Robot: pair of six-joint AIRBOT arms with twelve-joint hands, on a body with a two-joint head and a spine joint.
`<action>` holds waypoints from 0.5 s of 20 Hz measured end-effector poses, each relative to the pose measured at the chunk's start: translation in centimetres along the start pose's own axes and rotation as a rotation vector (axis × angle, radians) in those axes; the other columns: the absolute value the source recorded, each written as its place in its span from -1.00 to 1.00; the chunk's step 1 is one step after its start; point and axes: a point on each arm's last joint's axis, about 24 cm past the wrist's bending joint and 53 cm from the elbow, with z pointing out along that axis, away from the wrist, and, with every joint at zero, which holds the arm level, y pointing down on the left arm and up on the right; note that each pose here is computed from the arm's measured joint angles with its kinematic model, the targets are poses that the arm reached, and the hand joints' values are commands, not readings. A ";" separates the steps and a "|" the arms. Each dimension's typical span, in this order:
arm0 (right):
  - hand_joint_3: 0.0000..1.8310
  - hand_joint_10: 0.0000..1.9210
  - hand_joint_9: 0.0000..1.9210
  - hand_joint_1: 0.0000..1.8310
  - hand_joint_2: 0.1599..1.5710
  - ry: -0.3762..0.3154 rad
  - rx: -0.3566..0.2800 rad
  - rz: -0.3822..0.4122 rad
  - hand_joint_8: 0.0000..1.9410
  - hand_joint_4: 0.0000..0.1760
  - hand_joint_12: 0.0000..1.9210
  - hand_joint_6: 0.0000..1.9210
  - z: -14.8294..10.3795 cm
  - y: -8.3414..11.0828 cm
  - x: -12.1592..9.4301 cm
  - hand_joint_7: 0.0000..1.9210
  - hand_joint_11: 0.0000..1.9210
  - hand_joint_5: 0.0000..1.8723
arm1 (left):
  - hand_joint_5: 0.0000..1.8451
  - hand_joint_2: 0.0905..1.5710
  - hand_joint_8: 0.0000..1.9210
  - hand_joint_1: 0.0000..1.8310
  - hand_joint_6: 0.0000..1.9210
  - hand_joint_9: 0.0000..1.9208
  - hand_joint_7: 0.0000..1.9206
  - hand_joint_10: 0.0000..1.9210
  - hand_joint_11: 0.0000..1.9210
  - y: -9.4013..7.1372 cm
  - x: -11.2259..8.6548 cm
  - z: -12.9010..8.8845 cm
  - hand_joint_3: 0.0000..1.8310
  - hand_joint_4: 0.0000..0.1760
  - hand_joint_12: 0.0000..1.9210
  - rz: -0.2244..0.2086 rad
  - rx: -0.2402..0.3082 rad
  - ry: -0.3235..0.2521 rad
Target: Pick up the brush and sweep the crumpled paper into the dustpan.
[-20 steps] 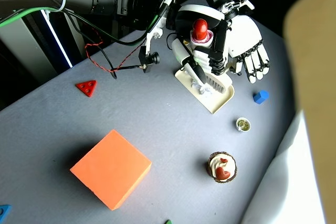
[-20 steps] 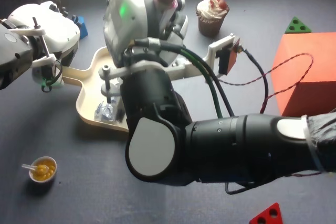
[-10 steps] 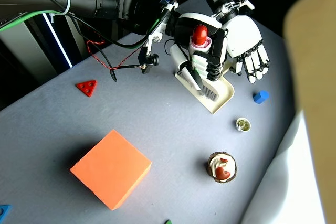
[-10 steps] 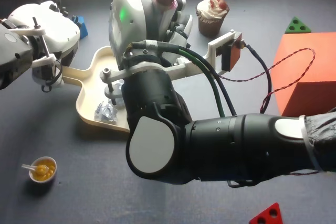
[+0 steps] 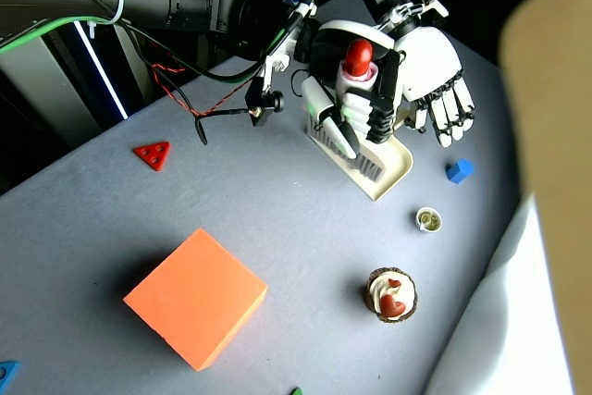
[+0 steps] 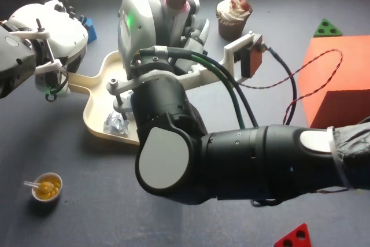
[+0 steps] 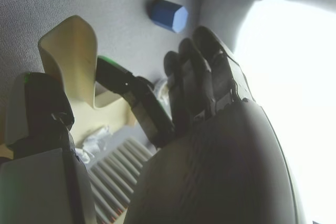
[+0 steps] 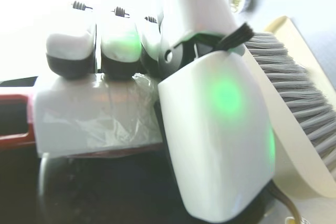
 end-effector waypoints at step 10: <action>-1.00 1.00 0.46 0.56 0.40 0.002 0.056 0.232 1.00 -1.00 1.00 1.00 -1.1 -0.2 0.8 0.40 0.44 0.36 | 0.14 0.35 -1.00 0.21 -0.10 -0.70 -0.62 -1.00 -0.96 0.0 0.0 0.0 -1.00 -1.00 -0.31 0.000 0.001 0.000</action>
